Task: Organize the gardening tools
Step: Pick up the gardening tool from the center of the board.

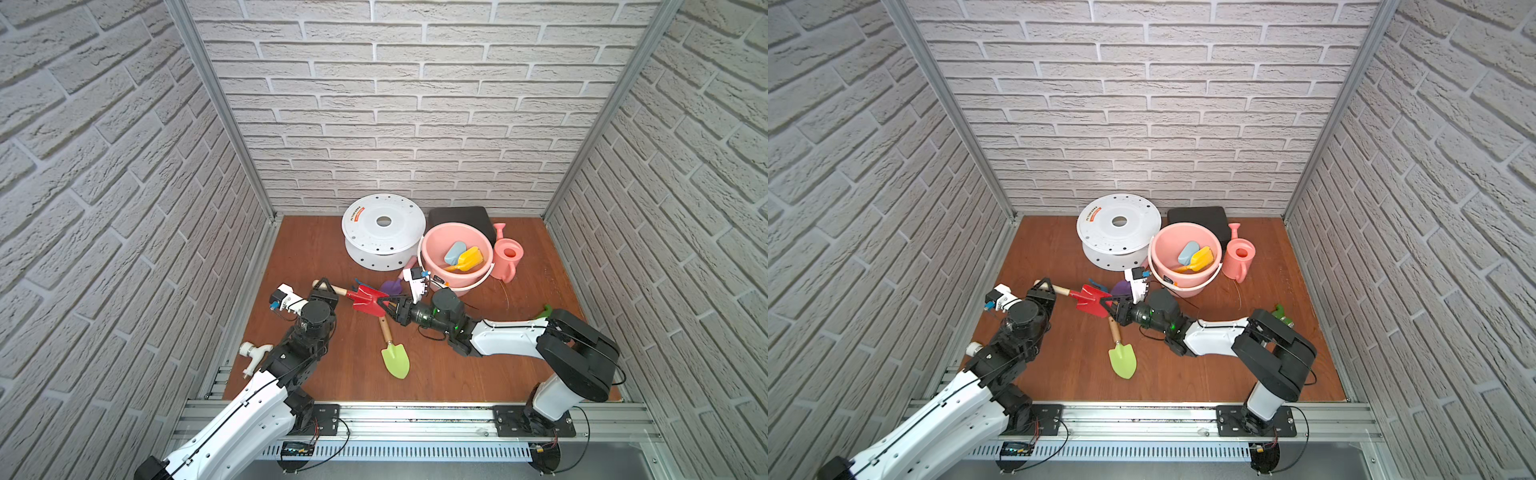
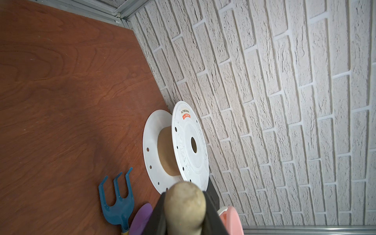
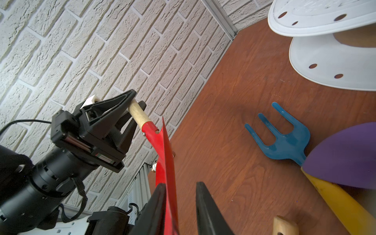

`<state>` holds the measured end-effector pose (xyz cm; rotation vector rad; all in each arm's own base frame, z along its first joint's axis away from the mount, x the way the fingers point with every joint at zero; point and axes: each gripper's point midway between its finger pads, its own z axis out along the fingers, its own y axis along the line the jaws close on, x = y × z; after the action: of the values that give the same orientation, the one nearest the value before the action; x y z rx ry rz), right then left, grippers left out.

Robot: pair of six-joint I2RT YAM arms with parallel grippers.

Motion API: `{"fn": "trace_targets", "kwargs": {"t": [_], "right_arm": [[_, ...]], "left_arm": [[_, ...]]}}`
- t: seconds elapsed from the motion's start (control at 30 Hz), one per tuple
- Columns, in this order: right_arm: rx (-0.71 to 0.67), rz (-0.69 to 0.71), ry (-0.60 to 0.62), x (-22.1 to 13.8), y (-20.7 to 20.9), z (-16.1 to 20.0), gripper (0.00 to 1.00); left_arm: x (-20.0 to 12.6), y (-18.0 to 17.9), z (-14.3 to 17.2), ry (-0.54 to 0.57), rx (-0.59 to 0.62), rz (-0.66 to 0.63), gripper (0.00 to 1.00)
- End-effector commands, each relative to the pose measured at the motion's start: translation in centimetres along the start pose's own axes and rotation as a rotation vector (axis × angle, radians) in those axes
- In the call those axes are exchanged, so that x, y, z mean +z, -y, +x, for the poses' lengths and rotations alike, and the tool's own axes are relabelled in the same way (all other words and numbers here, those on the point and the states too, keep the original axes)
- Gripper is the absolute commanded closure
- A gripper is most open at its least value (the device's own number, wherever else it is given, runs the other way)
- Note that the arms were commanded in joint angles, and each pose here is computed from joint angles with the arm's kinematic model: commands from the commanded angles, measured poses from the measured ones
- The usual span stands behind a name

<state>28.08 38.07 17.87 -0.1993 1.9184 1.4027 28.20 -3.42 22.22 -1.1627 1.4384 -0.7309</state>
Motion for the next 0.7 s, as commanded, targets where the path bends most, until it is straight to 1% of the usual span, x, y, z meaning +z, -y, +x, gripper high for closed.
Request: {"fn": "trace_targets", "kwargs": {"t": [0.0,0.03,0.07,0.13,0.17,0.27,0.3,0.37,0.4,0.47,0.6,0.67], "right_arm": [[-0.009,-0.051,0.063,0.1,-1.6,-0.8,0.86],[-0.008,-0.047,0.064,0.1,-1.5,-0.8,0.94],[-0.009,-0.046,0.065,0.2,-1.5,-0.8,0.97],[-0.021,-0.039,0.077,-0.1,-1.6,-1.2,0.97],[-0.033,-0.031,0.082,-0.3,-1.7,-1.5,0.97],[-0.084,0.022,0.073,-1.1,-1.9,-2.3,0.97],[-0.101,0.054,0.065,-1.4,-1.7,-2.6,0.97],[-0.149,0.115,0.05,-2.2,-1.6,-3.4,0.97],[-0.176,0.148,0.038,-2.7,-1.4,-3.6,0.97],[-0.228,0.226,0.027,-3.8,-1.0,-4.6,0.97],[-0.352,0.347,0.021,-6.4,-1.3,-7.3,0.97],[-0.43,0.459,-0.012,-8.1,-0.9,-8.8,0.97]], "left_arm": [[0.0,1.4,-0.5,0.011,-0.061,0.048,0.93],[0.0,1.4,-0.4,0.009,-0.06,0.047,0.93],[0.0,1.4,-0.3,0.003,-0.057,0.046,0.93],[0.0,1.4,-0.2,-0.002,-0.04,0.049,0.87],[0.0,1.4,-0.1,-0.007,-0.02,0.048,0.78],[-0.1,1.1,0.0,-0.019,0.076,0.017,0.39],[-0.2,0.8,0.0,-0.025,0.116,0.002,0.3],[-0.3,0.0,0.2,-0.037,0.184,-0.036,0.16],[-0.3,-0.4,0.2,-0.04,0.218,-0.049,0.07],[-0.4,-0.8,0.4,-0.051,0.282,-0.048,0.02],[-0.5,-1.8,0.5,-0.062,0.384,-0.067,0.02],[-0.4,-2.3,0.7,-0.077,0.443,-0.081,0.01]]}}
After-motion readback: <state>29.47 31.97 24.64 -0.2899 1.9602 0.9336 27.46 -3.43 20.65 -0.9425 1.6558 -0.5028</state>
